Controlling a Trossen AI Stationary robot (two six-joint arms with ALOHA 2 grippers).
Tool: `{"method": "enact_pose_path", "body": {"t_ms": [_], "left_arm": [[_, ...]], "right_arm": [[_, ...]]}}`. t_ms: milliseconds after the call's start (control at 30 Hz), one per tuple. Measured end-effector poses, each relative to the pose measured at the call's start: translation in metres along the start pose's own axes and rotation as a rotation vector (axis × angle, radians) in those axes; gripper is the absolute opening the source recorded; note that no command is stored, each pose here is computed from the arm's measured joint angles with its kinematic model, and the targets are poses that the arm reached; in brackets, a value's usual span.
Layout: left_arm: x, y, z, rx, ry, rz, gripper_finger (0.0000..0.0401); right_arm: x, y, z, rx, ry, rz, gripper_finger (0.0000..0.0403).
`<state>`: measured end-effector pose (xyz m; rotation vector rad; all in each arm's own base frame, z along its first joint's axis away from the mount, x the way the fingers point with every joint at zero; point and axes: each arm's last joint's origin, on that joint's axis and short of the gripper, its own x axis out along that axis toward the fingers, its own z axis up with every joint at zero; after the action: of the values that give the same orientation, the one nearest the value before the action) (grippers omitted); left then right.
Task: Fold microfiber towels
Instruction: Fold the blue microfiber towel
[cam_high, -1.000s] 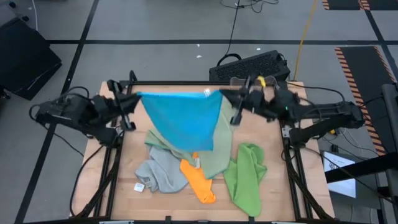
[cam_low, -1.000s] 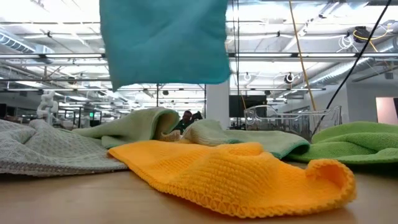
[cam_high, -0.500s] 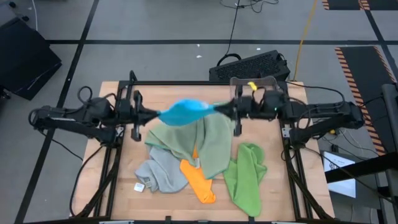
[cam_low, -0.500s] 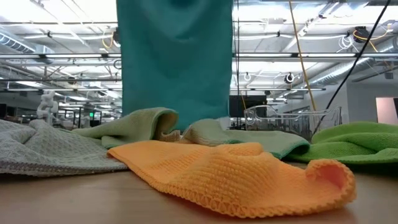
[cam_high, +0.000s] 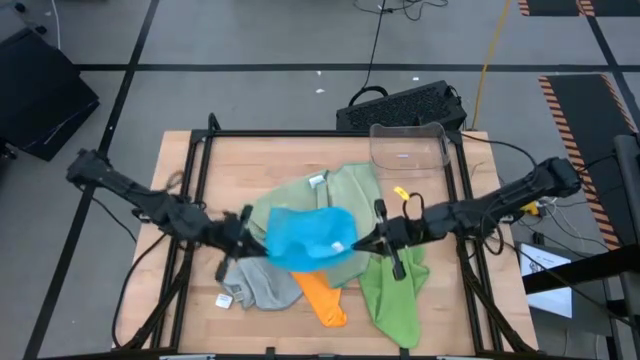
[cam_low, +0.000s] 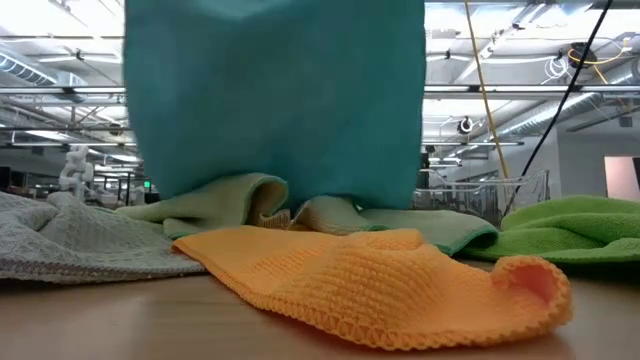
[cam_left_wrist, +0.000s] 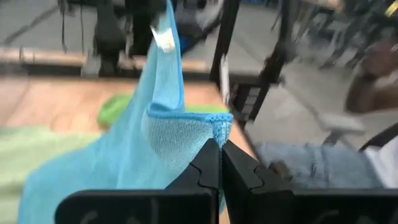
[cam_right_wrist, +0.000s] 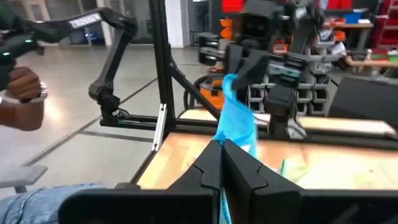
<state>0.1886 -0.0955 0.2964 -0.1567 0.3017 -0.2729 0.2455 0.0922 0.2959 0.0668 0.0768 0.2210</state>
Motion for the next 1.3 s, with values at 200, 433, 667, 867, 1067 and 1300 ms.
{"method": "enact_pose_path", "body": {"t_ms": [200, 433, 667, 867, 1067, 1300], "left_arm": [[0.008, -0.018, -0.013, 0.008, 0.022, 0.086, 0.0005], [-0.008, -0.012, -0.020, 0.006, 0.016, 0.402, 0.0005], [-0.011, 0.015, -0.033, -0.141, 0.103, 0.630, 0.0004], [-0.004, 0.029, -0.035, -0.206, 0.144, 0.659, 0.0011], [0.001, 0.043, -0.034, -0.229, 0.154, 0.714, 0.0010], [0.011, 0.056, -0.039, -0.242, 0.224, 0.734, 0.0005]], "right_arm": [[0.004, 0.004, -0.031, 0.063, -0.045, -0.031, 0.0000], [0.025, -0.005, -0.051, 0.006, -0.037, -0.137, 0.0000], [0.037, -0.030, -0.069, -0.005, 0.041, -0.276, 0.0000], [0.037, -0.040, -0.084, 0.027, 0.170, -0.320, 0.0000], [0.034, -0.051, -0.093, 0.049, 0.268, -0.370, 0.0000], [0.032, -0.063, -0.094, 0.034, 0.285, -0.464, 0.0000]]}}
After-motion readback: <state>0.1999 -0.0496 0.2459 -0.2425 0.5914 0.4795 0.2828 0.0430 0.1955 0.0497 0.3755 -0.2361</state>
